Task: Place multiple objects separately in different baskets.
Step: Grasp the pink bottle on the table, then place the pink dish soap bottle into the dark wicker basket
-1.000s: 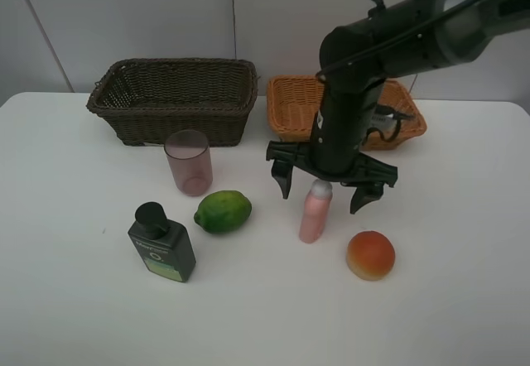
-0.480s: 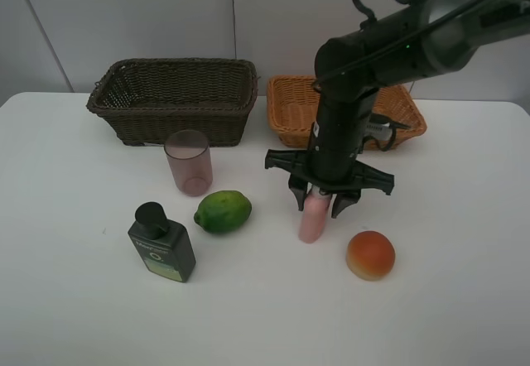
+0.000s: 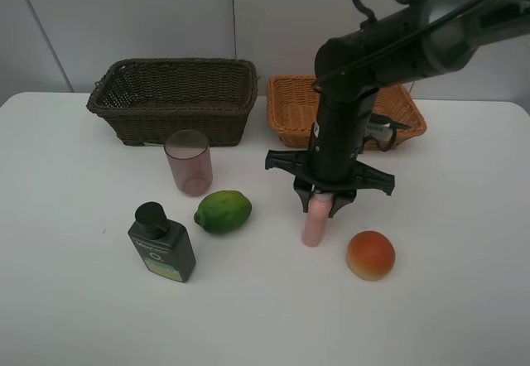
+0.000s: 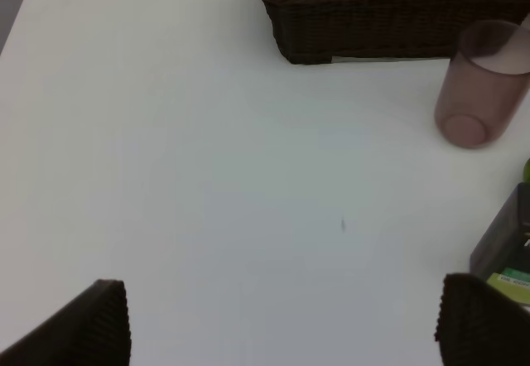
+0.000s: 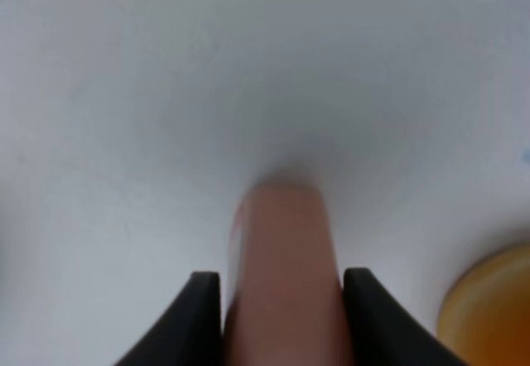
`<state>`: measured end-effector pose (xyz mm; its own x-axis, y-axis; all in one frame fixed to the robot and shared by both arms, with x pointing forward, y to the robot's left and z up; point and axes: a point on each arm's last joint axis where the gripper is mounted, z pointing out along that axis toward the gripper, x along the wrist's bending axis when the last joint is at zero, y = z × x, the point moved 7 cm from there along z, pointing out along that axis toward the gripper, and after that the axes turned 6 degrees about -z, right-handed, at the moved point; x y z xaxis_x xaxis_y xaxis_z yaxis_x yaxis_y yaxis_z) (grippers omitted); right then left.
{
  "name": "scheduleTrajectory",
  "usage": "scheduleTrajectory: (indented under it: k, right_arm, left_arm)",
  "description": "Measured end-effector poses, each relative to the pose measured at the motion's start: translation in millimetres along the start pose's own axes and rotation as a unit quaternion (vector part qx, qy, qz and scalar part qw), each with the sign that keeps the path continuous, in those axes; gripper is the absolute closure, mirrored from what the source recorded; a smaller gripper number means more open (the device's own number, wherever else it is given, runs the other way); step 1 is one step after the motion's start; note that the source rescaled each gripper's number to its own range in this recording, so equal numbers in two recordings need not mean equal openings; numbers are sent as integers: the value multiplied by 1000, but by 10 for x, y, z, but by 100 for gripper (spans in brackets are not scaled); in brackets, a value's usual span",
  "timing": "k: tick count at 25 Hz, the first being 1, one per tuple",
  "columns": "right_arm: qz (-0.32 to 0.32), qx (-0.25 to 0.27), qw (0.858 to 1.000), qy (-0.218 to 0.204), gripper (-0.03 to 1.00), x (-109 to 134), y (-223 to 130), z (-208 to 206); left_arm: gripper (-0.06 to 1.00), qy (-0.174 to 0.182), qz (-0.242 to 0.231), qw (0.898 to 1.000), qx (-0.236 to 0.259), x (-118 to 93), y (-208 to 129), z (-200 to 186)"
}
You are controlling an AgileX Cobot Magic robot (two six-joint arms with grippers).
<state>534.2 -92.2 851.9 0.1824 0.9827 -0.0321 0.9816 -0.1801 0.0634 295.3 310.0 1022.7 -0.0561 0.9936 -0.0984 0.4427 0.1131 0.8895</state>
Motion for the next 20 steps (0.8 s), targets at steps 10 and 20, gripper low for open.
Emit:
scheduleTrajectory:
  k: [10,20]
  right_arm:
    - [-86,-14,996,12,97,111,44,-207]
    - [-313,-134,937,71,97,636,536,-1286]
  left_arm:
    - [-2,0,0,1000,0,1,0,0]
    - [-2,1,0,1000,0,2,1,0]
